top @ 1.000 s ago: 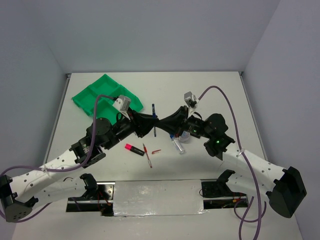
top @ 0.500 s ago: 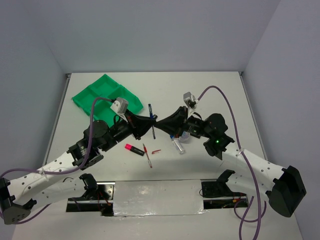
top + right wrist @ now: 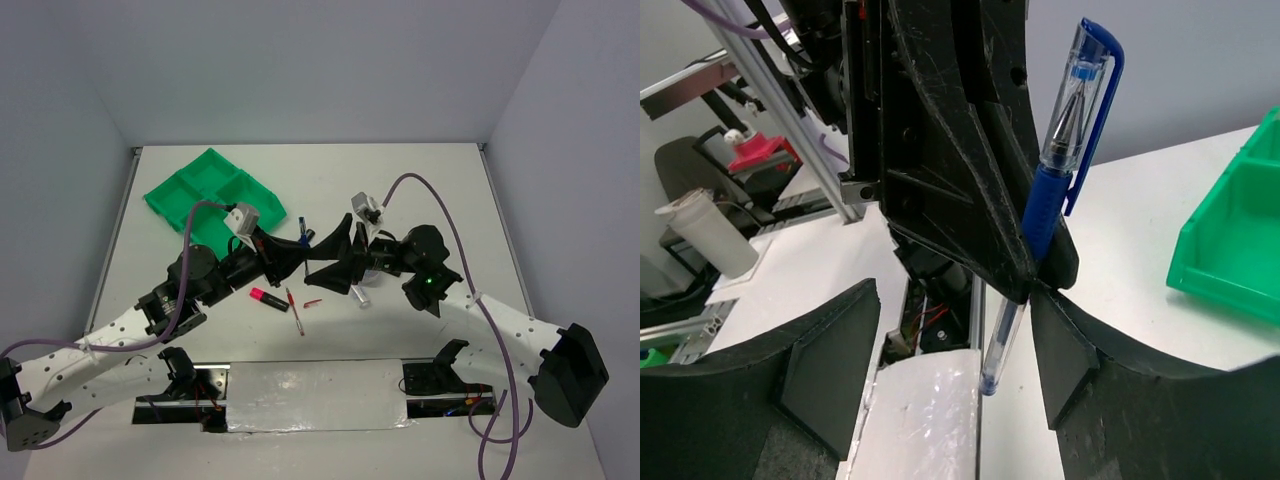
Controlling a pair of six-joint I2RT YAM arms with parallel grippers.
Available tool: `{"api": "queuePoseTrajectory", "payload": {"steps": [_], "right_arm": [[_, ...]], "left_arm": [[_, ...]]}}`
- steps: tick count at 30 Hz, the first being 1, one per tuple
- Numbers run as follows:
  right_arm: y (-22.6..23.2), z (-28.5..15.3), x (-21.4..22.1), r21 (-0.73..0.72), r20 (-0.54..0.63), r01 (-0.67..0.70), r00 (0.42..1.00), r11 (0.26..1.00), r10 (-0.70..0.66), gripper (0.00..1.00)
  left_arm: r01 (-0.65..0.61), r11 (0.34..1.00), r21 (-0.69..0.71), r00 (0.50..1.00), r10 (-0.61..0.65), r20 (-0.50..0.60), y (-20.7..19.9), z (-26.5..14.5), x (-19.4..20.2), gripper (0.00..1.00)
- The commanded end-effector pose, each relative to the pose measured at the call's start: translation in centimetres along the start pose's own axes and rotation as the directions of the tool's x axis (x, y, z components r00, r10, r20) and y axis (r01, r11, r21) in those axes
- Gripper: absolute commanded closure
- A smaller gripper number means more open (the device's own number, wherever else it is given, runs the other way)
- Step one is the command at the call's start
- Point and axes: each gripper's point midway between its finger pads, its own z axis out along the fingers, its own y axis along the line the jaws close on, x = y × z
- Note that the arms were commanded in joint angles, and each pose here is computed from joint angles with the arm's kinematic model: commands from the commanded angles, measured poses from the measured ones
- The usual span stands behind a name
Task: Sort the stationery into containers
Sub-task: Close the pen cap on the pen.
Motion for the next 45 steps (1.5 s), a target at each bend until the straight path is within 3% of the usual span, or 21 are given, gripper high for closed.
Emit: {"api": "queuePoseTrajectory", "payload": {"steps": [1,4,7,10,11,14,16,17,18,21,26,29,36,45], "right_arm": [[0.6,0.8,-1.8,-0.032,0.037,0.071,0.997,0.997,-0.07,0.31],[0.3,0.9,-1.7,-0.023,0.04,0.073,0.997,0.997,-0.072,0.31],[0.2,1.1,-2.3,-0.016,0.051,0.082,0.995,0.996,-0.081,0.38],[0.2,1.3,-2.6,-0.018,0.061,0.086,0.995,0.996,-0.085,0.56],[0.2,1.3,-2.7,-0.018,0.064,0.086,0.994,0.996,-0.085,0.77],[0.4,1.3,-3.1,-0.019,0.08,0.094,0.993,0.995,-0.092,1.0],[0.6,1.1,-3.2,-0.019,0.089,0.096,0.992,0.995,-0.093,1.0],[0.7,1.1,-3.2,-0.025,0.089,0.095,0.992,0.995,-0.092,1.0],[0.8,1.0,-3.2,-0.027,0.092,0.087,0.992,0.996,-0.085,1.0],[0.5,1.0,-2.6,-0.017,0.083,0.063,0.995,0.998,-0.061,1.0],[-0.2,0.5,-2.1,0.048,0.072,0.027,0.997,0.998,-0.03,1.0],[-0.5,0.3,-1.8,0.079,0.05,0.026,0.998,0.997,-0.03,1.0],[-0.1,0.4,-1.0,0.081,0.028,0.024,0.999,0.996,-0.026,1.0],[0.4,0.8,-1.2,0.082,0.021,0.042,0.999,0.996,-0.044,1.0]], "left_arm": [[-0.022,0.993,0.114,0.998,0.015,0.057,-2.4,-0.1,-1.7,1.0],[-0.018,0.991,0.135,0.998,0.01,0.062,-2.8,-0.1,-1.8,1.0],[-0.017,0.988,0.155,0.998,0.008,0.06,-3.1,-0.1,-1.7,1.0],[-0.014,0.988,0.157,0.998,0.005,0.059,-3.1,-0.1,-1.6,1.0],[-0.014,0.988,0.155,0.999,0.007,0.051,-3.0,0.0,-1.4,1.0],[-0.017,0.99,0.138,0.999,0.013,0.033,-2.7,0.1,-1.0,1.0],[-0.022,0.993,0.116,1.0,0.019,0.023,-2.2,0.1,-0.7,0.96],[-0.023,0.994,0.105,0.999,0.021,0.028,-2.1,0.0,-0.9,0.85],[-0.024,0.997,0.077,0.999,0.021,0.04,-1.6,0.1,-1.2,0.44],[-0.026,0.998,0.058,0.998,0.023,0.055,-1.7,-0.2,-2.3,0.01],[-0.085,0.996,0.04,0.996,0.084,0.023,-2.4,-0.6,-4.1,0.01],[-0.1,0.993,-0.058,0.991,0.104,0.08,-1.2,-1.1,-6.3,0.01],[-0.16,0.985,-0.061,0.976,0.167,0.14,-2.4,-0.7,-10.1,0.01],[-0.174,0.983,-0.052,0.978,0.179,0.112,-2.8,0.8,-10.1,0.15]]}}
